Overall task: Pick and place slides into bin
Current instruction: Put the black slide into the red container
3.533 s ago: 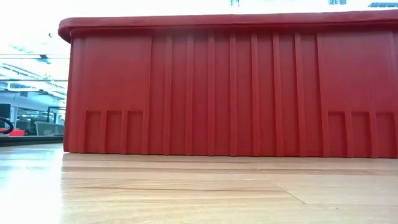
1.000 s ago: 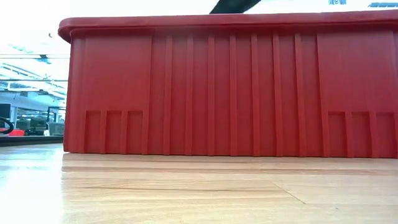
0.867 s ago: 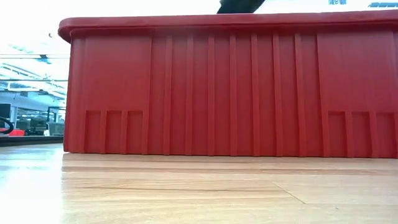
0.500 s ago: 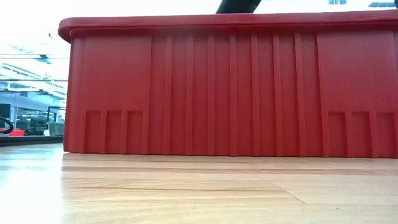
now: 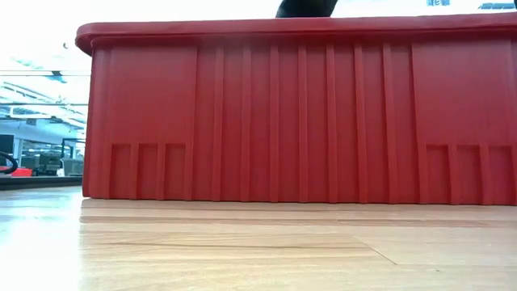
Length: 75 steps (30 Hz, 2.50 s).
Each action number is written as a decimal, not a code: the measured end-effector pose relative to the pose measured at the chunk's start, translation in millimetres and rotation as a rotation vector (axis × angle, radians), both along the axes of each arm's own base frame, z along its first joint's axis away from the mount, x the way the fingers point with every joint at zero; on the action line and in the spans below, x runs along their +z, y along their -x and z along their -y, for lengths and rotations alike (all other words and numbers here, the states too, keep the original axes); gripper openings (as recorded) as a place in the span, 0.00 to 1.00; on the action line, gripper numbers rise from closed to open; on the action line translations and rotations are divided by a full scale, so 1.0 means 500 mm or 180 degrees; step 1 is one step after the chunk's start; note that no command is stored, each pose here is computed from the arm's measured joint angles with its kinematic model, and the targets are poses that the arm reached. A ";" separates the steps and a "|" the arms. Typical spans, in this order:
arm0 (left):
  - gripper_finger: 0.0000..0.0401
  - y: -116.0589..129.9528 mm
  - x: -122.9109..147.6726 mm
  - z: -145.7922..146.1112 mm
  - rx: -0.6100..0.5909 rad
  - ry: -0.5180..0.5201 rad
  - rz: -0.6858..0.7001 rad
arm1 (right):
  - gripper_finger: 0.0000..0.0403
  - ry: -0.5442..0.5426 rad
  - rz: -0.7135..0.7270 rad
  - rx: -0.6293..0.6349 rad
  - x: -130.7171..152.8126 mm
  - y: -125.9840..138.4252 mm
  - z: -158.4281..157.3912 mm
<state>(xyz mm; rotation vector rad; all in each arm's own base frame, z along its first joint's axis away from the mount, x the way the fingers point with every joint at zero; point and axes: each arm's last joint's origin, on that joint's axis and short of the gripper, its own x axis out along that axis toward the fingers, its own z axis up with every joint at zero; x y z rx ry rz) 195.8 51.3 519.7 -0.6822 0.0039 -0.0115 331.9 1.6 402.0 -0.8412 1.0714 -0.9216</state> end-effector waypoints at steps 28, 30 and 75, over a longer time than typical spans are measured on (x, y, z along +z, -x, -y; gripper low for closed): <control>0.49 0.000 0.000 0.001 -0.0012 -0.0086 0.0000 | 0.11 -0.0036 -0.0287 -0.0019 -0.284 -0.042 0.016; 0.49 0.000 0.000 0.001 -0.0011 -0.0083 0.0000 | 0.11 -0.0020 -0.0358 -0.0015 -0.296 -0.041 0.021; 0.49 0.000 0.000 0.001 -0.0006 -0.0007 -0.0002 | 0.27 -0.1127 -0.0496 0.0306 -0.384 -0.031 0.065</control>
